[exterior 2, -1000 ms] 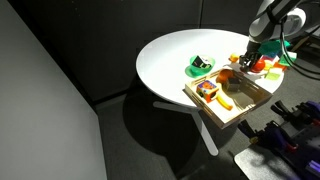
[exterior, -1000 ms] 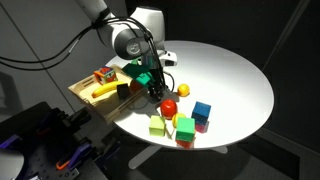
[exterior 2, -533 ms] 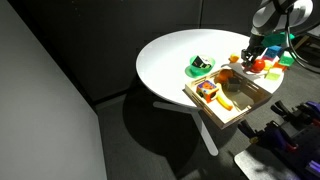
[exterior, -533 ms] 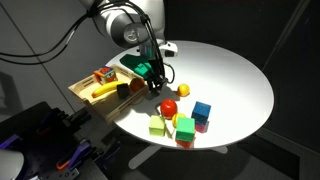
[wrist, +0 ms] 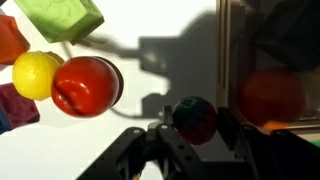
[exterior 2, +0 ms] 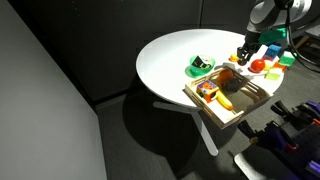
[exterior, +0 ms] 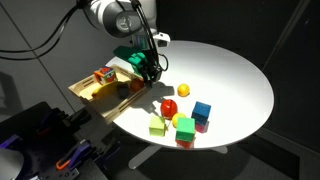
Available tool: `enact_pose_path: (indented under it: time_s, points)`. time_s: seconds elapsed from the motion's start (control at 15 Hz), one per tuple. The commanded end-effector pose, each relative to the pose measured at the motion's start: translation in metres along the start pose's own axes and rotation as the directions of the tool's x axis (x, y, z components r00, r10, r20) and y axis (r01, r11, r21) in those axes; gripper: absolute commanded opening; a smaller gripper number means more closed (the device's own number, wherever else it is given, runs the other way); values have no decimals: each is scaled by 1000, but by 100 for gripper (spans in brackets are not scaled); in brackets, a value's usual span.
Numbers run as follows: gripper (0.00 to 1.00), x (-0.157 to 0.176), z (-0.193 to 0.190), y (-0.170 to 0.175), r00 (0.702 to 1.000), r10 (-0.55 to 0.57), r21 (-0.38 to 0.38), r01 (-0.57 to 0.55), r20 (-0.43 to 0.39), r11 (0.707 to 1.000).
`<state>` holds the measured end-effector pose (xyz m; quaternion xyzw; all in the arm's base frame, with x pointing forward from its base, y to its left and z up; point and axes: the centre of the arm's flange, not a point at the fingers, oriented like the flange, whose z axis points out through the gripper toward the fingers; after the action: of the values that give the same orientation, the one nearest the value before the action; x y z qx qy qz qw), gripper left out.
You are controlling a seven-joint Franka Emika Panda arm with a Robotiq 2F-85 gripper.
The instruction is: Put the strawberry in the box, then stack the light green toy block on the grey toy block in the box
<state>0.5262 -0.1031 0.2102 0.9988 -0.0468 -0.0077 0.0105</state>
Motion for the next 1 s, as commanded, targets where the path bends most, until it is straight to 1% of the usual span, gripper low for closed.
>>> enact_pose_path:
  time_s: [0.0, 0.47, 0.73, 0.93]
  points:
    - [23, -5, -7, -21, 1000, -24, -5, 24, 9, 1000]
    - [23, -16, -9, -60, 994, -106, 3, 106, 8, 994]
    - [23, -28, -14, -77, 990, -144, 1, 144, 8, 990]
    - [23, -38, -19, -88, 987, -158, -33, 158, 13, 987]
